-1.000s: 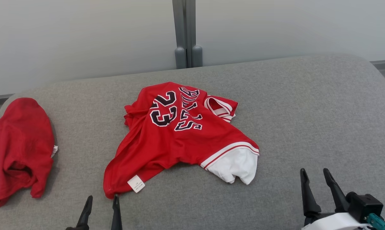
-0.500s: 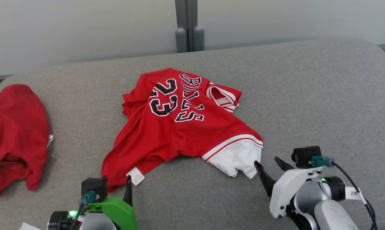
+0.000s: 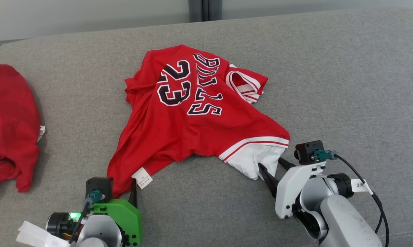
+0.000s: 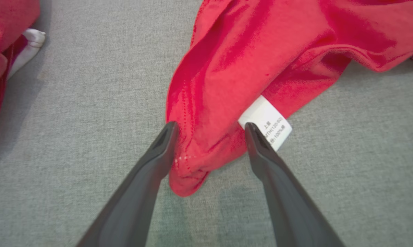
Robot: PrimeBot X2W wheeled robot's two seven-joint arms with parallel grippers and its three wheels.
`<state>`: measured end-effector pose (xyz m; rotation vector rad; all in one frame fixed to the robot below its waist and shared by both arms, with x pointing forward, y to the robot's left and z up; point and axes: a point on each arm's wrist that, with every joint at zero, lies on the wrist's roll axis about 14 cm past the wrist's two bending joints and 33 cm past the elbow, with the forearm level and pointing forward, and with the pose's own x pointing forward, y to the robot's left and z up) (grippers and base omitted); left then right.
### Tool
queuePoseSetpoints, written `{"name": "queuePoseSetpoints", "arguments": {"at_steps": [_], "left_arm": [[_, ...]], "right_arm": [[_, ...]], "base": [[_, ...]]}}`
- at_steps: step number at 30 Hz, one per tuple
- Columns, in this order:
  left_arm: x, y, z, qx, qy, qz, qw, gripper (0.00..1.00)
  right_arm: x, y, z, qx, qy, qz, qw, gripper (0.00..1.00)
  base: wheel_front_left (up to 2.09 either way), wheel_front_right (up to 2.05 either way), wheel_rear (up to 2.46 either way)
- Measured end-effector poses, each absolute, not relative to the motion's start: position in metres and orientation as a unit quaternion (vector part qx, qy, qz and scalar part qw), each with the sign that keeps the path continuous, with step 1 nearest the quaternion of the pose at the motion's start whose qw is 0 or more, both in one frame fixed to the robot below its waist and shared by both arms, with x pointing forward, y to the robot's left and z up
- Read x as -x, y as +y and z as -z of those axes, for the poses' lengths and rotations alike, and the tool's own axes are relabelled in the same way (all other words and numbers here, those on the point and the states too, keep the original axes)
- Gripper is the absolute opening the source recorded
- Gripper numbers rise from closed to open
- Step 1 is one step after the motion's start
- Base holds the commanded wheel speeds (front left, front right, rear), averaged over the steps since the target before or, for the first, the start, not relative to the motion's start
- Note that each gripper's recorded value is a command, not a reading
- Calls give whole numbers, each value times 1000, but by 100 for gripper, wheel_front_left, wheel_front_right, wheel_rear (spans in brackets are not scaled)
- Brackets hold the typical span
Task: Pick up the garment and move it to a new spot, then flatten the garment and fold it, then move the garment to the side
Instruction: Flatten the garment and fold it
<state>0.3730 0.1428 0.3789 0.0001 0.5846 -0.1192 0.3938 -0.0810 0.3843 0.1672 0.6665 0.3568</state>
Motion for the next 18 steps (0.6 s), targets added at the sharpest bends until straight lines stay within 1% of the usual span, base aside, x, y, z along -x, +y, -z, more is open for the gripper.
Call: {"name": "queuePoseSetpoints", "arguments": {"at_steps": [1, 2, 3, 7, 8, 10, 11, 12, 15, 16, 18], "left_arm": [[-373, 144, -377, -3, 292, 59, 955, 76], [-372, 144, -375, -4, 294, 59, 954, 68], [-372, 144, -375, -5, 295, 60, 954, 66], [-368, 145, -375, -15, 300, 67, 952, 73], [-366, 146, -375, -19, 300, 70, 951, 70], [-364, 146, -376, -27, 301, 75, 950, 61], [-364, 146, -377, -28, 301, 76, 950, 54], [-364, 145, -379, -28, 299, 78, 951, 51], [-363, 146, -380, -31, 300, 80, 950, 47], [-362, 146, -379, -33, 303, 82, 949, 44], [-361, 146, -377, -36, 311, 83, 946, 33]], "right_arm": [[-394, -79, -383, -82, 327, -177, 925, 100], [-394, -78, -381, -81, 329, -179, 924, 100], [-395, -77, -381, -79, 329, -181, 923, 100], [-392, -74, -382, -78, 329, -186, 923, 100], [-392, -74, -382, -79, 328, -186, 923, 100], [-392, -73, -383, -79, 329, -187, 922, 100], [-392, -73, -383, -76, 329, -187, 922, 100], [-391, -73, -383, -76, 330, -187, 922, 100], [-391, -73, -383, -76, 331, -189, 922, 100], [-391, -72, -383, -77, 332, -189, 921, 100], [-391, -71, -382, -77, 335, -191, 919, 100]], "base": [[0, 0, 0], [0, 0, 0], [0, 0, 0], [0, 0, 0], [0, 0, 0], [0, 0, 0], [0, 0, 0], [0, 0, 0], [0, 0, 0], [0, 0, 0], [0, 0, 0]]}}
